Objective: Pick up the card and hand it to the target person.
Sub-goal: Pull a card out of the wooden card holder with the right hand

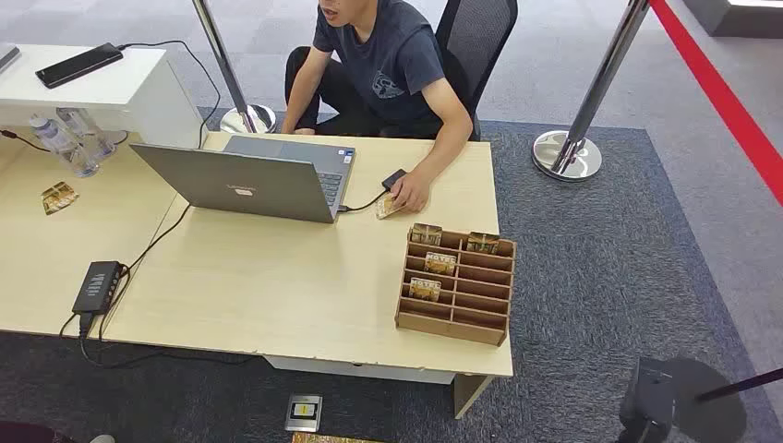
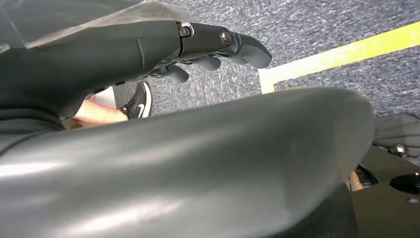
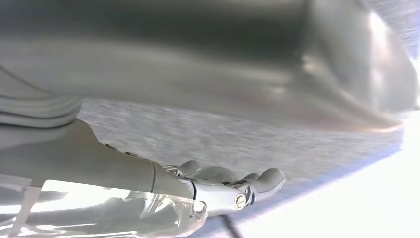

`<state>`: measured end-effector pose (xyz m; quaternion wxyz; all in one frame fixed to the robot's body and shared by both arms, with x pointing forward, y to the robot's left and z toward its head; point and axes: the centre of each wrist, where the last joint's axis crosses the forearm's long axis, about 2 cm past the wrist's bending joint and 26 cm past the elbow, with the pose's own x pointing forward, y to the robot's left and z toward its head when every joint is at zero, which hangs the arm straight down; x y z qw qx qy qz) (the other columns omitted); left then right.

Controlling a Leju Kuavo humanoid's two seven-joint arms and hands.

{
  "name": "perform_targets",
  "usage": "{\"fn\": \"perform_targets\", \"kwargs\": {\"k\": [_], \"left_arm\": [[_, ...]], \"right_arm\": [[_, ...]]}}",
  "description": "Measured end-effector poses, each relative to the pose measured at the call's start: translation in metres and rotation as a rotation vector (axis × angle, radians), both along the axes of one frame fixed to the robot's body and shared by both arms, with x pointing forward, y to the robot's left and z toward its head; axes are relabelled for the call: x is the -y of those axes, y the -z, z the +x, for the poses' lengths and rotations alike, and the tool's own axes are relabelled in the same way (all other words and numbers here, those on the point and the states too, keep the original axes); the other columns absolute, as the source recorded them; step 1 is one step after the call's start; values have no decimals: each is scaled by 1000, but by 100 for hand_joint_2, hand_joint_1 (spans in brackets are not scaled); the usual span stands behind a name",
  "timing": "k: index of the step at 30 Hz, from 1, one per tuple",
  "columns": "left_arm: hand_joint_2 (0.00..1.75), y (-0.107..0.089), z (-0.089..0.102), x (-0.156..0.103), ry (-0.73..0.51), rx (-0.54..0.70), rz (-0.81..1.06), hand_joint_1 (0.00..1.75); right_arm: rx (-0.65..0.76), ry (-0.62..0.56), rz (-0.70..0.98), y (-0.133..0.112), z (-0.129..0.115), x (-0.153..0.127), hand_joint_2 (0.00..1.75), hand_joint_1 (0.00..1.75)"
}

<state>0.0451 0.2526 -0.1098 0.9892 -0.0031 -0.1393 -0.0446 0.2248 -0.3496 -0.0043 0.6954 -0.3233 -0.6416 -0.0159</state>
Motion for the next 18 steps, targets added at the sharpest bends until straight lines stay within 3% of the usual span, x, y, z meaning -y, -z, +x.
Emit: {"fn": "perform_targets", "kwargs": {"k": [7,15,18], "left_arm": [[0,0,2,1,18,10,-9,0],[0,0,4,0,30,16,-13,0],[0,0,4,0,29,15,-14,0]], "right_arm": [[185,-150,-119,-52,51,-22,0,0],[394,-384,-242,-126,118,-76,0,0],[451,-462,-273,-151,137,-97,131,0]]}}
